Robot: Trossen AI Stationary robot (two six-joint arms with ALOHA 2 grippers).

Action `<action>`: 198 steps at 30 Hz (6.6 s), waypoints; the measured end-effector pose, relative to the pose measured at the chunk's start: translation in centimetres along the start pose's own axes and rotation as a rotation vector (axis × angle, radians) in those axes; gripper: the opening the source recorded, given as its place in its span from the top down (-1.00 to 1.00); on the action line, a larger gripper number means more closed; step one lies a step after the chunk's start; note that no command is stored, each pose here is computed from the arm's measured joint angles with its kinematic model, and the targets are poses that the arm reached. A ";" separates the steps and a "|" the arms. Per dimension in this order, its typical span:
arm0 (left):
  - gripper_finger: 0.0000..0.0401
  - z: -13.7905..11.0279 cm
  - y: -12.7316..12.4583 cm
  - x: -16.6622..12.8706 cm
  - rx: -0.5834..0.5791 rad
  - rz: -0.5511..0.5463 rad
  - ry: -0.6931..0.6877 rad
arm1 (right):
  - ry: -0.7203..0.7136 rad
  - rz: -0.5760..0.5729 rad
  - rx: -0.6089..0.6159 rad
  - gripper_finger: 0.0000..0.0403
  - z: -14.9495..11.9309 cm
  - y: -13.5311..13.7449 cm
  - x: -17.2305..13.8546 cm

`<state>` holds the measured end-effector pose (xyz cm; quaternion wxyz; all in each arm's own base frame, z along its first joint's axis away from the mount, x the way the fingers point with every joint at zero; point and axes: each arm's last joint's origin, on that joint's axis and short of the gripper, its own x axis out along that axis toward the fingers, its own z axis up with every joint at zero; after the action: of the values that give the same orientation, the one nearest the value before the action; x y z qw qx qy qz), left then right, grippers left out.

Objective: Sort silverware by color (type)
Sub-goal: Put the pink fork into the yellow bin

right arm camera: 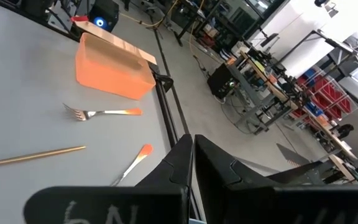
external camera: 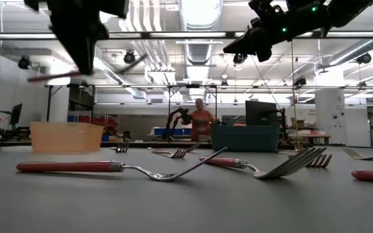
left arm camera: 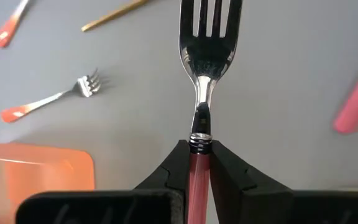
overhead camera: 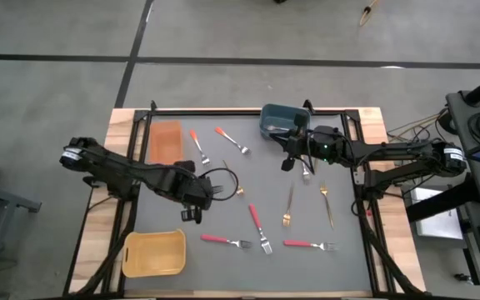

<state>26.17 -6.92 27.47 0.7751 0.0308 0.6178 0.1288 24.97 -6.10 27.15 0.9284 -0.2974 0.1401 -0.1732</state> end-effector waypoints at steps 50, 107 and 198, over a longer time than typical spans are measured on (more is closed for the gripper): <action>0.89 -9.9 -10.2 -6.8 -0.096 -0.215 0.505 | 0.000 0.000 0.026 0.96 0.0 0.0 0.0; 0.89 -11.1 -12.1 0.0 -0.061 -0.266 0.397 | -0.001 -0.001 0.044 0.96 0.0 0.0 0.0; 0.89 -12.8 -14.4 3.0 -0.050 -0.203 0.326 | 0.000 0.000 0.046 0.96 0.0 0.0 0.0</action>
<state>16.73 -21.57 18.57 0.6743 -0.0724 0.7317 0.0685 24.96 -6.10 27.15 0.9350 -0.2761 0.1360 -0.1764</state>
